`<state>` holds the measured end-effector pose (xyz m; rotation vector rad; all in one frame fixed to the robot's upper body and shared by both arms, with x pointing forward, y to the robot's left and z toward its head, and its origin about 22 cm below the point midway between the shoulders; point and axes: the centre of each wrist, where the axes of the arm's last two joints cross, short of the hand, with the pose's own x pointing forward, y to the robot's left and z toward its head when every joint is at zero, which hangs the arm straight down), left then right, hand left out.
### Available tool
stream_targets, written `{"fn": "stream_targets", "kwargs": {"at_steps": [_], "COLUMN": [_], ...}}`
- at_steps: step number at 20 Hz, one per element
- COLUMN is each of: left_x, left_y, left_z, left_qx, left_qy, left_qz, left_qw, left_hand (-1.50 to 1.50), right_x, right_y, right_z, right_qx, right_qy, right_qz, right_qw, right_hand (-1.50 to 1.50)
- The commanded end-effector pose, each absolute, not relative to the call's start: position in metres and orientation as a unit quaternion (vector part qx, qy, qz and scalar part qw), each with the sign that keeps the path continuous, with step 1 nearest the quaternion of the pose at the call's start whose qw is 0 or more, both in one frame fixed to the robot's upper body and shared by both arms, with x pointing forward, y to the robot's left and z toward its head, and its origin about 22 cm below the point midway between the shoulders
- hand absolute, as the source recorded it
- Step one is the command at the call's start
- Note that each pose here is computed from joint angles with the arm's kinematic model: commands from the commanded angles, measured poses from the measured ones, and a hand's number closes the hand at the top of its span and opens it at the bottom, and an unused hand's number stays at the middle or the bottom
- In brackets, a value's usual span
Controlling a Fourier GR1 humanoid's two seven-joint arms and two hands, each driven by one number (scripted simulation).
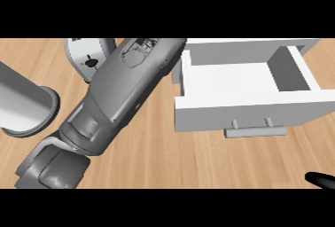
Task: Pick up the can, place it into the drawer and close the drawer
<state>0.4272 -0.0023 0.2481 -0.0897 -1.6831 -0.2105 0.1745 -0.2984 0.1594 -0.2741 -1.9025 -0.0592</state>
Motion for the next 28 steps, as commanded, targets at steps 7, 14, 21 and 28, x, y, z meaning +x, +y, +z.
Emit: {"fn": "stream_targets", "kwargs": {"at_steps": [7, 14, 21, 28], "left_x": [0.434, 0.436, 0.435, 0.436], "left_y": [-0.012, -0.016, -0.019, -0.017], "left_z": [0.239, 0.243, 0.246, 0.244], "left_qx": [0.004, 0.044, 0.067, 0.044], "left_qy": [-0.749, -0.749, -0.761, -0.755], "left_qz": [-0.095, -0.05, -0.035, -0.01], "left_qw": [0.656, 0.659, 0.644, 0.654], "left_hand": [1.5, -1.5, -1.5, -1.5], "right_x": [0.181, 0.181, 0.196, 0.208], "right_y": [-0.29, -0.29, -0.283, -0.286], "right_z": [0.166, 0.18, 0.183, 0.188], "right_qx": [-0.104, -0.108, -0.136, -0.185], "right_qy": [-0.813, -0.816, -0.825, -0.835], "right_qz": [0.002, 0.009, 0.049, 0.134], "right_qw": [0.572, 0.568, 0.546, 0.501], "right_hand": [-1.5, -1.5, -1.5, -1.5]}}
